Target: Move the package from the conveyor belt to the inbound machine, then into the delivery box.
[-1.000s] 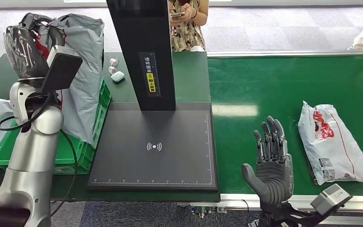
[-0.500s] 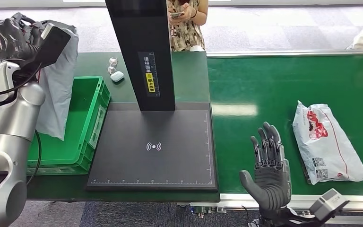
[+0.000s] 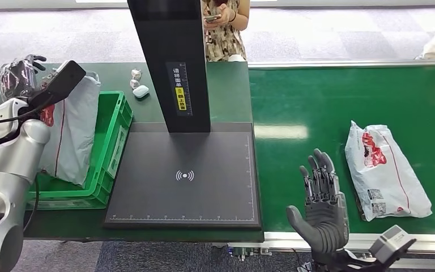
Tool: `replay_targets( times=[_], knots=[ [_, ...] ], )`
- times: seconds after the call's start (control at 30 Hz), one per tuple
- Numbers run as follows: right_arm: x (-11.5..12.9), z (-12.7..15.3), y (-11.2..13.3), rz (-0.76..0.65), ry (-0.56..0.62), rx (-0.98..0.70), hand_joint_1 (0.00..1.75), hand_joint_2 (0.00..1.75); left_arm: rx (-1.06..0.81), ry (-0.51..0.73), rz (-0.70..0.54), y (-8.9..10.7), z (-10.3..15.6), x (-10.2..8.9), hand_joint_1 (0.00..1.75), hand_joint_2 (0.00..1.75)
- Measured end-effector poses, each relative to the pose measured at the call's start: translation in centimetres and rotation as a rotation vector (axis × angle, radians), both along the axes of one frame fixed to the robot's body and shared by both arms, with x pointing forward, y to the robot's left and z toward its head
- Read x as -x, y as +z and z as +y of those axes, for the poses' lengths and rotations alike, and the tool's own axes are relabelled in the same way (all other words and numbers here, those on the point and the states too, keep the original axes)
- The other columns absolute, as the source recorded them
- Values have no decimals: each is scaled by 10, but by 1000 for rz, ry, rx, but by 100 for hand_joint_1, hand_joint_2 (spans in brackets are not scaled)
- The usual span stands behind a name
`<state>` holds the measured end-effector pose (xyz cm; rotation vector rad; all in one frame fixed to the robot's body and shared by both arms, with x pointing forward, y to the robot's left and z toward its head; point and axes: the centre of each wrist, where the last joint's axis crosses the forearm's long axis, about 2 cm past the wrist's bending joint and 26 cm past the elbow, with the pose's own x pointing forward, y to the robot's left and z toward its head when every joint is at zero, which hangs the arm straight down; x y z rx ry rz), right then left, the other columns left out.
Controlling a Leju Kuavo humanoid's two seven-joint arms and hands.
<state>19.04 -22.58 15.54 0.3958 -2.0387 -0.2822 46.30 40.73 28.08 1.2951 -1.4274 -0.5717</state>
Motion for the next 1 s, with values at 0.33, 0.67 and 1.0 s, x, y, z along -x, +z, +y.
replay_targets(
  times=[0.33, 0.67, 1.0],
  knots=[
    [-1, -2, -2, 35, -30, 38, 0, 175, 44, -106, -14, -23, -22, 9, 0, 175],
    [10, -6, -12, 106, -113, 69, 0, 175, 245, -380, -254, -102, -101, 121, 0, 175],
    [22, 0, -19, 191, -140, 86, 0, 175, 831, -865, -144, -134, -195, 241, 0, 116]
  ],
)
